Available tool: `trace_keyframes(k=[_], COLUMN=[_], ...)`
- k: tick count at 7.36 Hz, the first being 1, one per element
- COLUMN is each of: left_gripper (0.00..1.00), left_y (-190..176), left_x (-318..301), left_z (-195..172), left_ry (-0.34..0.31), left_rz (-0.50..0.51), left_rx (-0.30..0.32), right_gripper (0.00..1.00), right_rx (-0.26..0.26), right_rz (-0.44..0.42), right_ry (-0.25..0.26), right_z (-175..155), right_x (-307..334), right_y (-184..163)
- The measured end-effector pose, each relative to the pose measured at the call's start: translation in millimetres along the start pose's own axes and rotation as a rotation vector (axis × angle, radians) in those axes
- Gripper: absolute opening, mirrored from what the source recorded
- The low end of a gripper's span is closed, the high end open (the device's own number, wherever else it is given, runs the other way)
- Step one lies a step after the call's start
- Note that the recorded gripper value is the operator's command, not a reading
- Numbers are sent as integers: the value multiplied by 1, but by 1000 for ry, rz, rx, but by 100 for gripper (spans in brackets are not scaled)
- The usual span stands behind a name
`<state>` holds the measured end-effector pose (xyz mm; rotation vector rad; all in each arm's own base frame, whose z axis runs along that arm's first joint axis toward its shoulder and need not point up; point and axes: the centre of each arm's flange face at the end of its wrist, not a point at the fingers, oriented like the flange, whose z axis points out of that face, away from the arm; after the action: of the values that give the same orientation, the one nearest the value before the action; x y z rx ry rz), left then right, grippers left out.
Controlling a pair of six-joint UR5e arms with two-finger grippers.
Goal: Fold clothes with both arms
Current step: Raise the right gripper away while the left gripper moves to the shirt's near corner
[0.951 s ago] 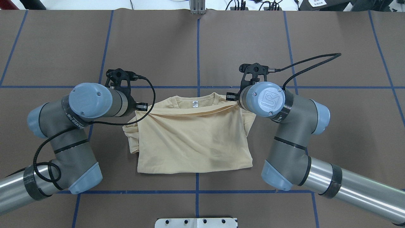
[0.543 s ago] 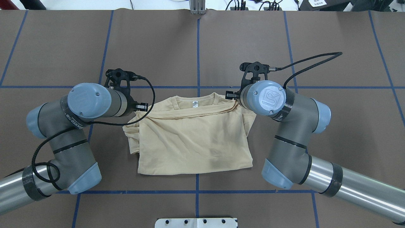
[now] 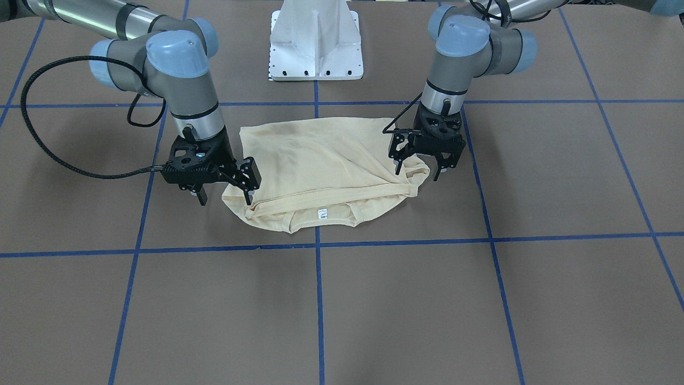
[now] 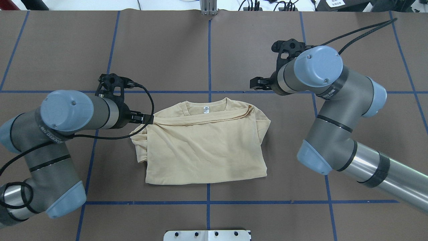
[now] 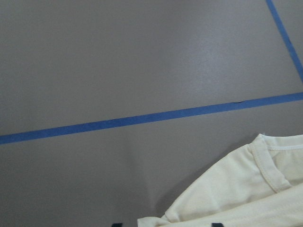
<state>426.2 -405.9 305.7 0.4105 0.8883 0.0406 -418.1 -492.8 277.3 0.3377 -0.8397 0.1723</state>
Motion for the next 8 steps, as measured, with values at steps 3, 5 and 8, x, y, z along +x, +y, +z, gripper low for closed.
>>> trace_keyframes(k=[3, 5, 8], left_gripper=[88, 69, 62], left_y=[83, 129, 153], left_x=[22, 48, 58], left_z=[-2, 9, 21], left_ry=[64, 72, 64], left_rz=[-99, -162, -167], left_rx=[-83, -118, -148], right_gripper=[100, 100, 100], right_rx=[-4, -4, 0], right_rz=[-22, -24, -23], right_ry=[0, 1, 4], right_z=[-7, -7, -7], right_x=[18, 19, 20], right_y=[-4, -4, -4])
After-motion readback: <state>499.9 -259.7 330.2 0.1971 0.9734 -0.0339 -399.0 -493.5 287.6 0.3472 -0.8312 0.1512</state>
